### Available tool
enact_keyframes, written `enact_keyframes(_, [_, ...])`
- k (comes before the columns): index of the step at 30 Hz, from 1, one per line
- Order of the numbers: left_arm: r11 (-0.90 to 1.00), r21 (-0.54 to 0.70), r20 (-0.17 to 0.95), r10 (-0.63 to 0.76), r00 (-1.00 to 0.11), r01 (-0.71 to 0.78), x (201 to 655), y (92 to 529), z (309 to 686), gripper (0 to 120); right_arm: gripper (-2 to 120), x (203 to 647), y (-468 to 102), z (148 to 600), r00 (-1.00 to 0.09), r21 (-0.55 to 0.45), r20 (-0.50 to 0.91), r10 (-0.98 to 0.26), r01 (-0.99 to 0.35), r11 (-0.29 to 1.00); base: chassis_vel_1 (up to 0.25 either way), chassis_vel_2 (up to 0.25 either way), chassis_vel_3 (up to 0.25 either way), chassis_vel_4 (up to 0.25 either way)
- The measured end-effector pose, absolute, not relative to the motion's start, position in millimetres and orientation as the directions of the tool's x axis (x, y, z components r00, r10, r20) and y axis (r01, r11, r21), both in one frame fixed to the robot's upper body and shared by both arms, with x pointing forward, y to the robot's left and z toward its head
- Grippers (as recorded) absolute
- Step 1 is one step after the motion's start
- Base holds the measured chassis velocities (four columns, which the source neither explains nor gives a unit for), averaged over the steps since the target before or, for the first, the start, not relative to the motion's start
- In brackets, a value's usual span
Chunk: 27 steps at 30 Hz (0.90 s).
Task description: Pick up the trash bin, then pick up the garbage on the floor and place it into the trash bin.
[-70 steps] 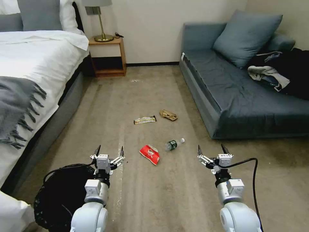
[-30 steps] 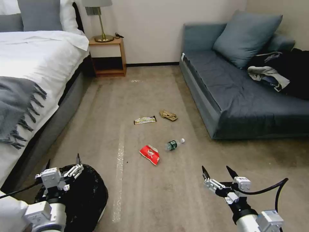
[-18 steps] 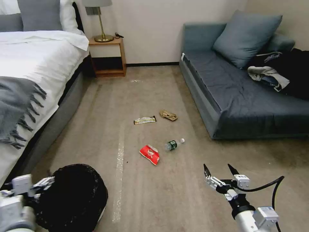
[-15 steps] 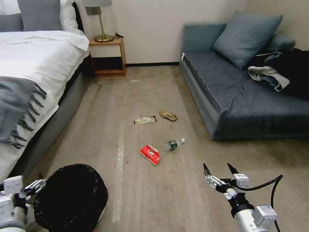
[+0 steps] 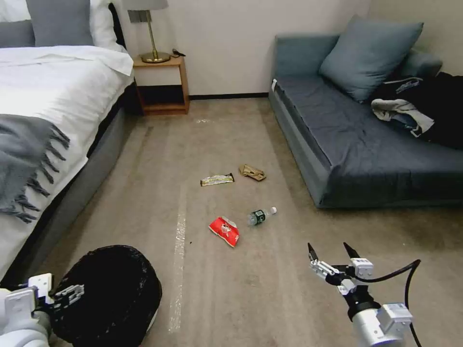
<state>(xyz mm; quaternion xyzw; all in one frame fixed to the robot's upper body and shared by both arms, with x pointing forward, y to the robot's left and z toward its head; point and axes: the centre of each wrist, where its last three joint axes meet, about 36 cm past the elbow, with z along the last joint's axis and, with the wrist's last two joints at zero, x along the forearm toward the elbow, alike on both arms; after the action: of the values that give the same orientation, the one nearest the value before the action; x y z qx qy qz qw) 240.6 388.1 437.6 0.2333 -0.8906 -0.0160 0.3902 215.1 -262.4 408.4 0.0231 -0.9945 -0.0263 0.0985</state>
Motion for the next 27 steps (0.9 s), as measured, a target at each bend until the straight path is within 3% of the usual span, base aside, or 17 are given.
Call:
enact_keyframes(11, [0.886,0.195,0.743,-0.414,-0.525,-0.422,239.1,372.0,408.4,99,100,206.5,-258.2,412.5,-0.984,0.055,0.174,-0.038,-0.029,0.998,0.000,0.000,0.000,0.000])
enact_keyframes(27, [0.852,0.200,0.652,-0.485,-0.583,-0.484,232.5,371.9,386.2,53,100,202.0,-248.5,409.5,-0.979,0.053,0.202,-0.040,-0.029,0.998,0.000,0.000,0.000,0.000])
